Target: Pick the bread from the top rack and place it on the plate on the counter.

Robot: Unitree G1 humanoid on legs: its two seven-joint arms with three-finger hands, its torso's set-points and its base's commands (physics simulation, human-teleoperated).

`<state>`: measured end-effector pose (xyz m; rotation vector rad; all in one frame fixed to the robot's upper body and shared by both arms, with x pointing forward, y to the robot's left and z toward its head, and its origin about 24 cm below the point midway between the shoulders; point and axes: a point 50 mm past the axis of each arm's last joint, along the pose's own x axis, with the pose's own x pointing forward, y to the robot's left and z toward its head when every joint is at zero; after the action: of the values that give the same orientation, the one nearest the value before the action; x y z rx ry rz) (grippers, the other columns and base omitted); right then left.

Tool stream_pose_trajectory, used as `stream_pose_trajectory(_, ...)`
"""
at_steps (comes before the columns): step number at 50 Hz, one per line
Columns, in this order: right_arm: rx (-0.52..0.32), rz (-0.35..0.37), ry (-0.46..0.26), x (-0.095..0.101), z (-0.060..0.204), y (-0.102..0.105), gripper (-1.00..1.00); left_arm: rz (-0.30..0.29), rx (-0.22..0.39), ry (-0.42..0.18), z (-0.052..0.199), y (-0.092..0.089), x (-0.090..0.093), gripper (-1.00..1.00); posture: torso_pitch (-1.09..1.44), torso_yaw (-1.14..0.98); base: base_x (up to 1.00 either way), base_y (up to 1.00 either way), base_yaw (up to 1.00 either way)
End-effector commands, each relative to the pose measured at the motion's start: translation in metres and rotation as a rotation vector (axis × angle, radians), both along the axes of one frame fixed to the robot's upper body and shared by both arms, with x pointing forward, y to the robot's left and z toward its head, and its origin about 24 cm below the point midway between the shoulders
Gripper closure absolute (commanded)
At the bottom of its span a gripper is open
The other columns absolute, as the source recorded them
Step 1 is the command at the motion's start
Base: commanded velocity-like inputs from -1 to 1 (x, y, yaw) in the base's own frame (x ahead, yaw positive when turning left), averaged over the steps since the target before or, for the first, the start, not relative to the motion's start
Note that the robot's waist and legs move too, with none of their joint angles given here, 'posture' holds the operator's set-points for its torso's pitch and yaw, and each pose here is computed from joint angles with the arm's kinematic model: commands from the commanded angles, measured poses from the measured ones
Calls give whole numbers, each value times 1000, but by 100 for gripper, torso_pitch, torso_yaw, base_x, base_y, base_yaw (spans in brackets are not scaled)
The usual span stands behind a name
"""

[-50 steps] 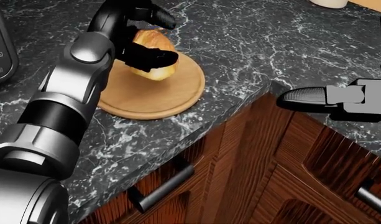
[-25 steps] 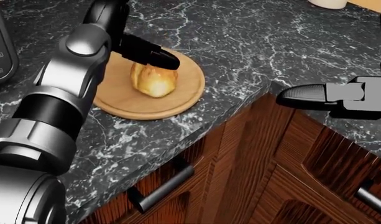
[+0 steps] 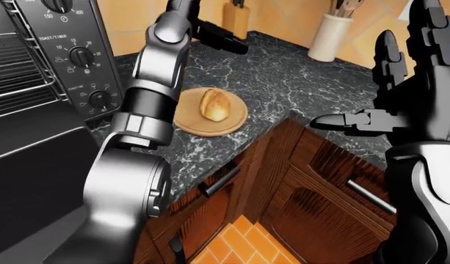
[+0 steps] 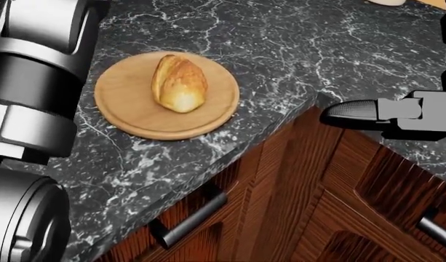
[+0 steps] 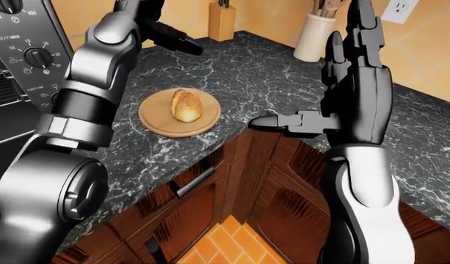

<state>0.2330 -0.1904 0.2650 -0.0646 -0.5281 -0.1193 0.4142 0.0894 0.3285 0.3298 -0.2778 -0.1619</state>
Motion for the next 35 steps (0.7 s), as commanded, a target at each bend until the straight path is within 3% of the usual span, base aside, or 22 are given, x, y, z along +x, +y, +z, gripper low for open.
stream_pose_trajectory(1,-9,-10,-68,-5,10,-1,-100,-16,-5,-107,30,-3,-11,-100,0,-82,0,0,0)
stream_pose_trajectory(8,-10,-8,-68,-3,10,0,-100,-35,-11,-186,55,-1,-31,-100,0,-82,0,0,0)
stream_pose_trajectory(16,-16,-1,-71,-4,13,1,-100,-52,-2,-252,64,-5,-49,-100,0,-82,0,0,0)
stream_pose_trajectory(28,-29,-5,-81,-5,16,2,-100,-48,-6,-301,70,2,-82,-100,0,-82,0,0,0)
stream_pose_trajectory(35,-25,-6,-83,-6,15,2,-100,-39,8,-319,75,2,-89,-100,0,-82,0,0,0)
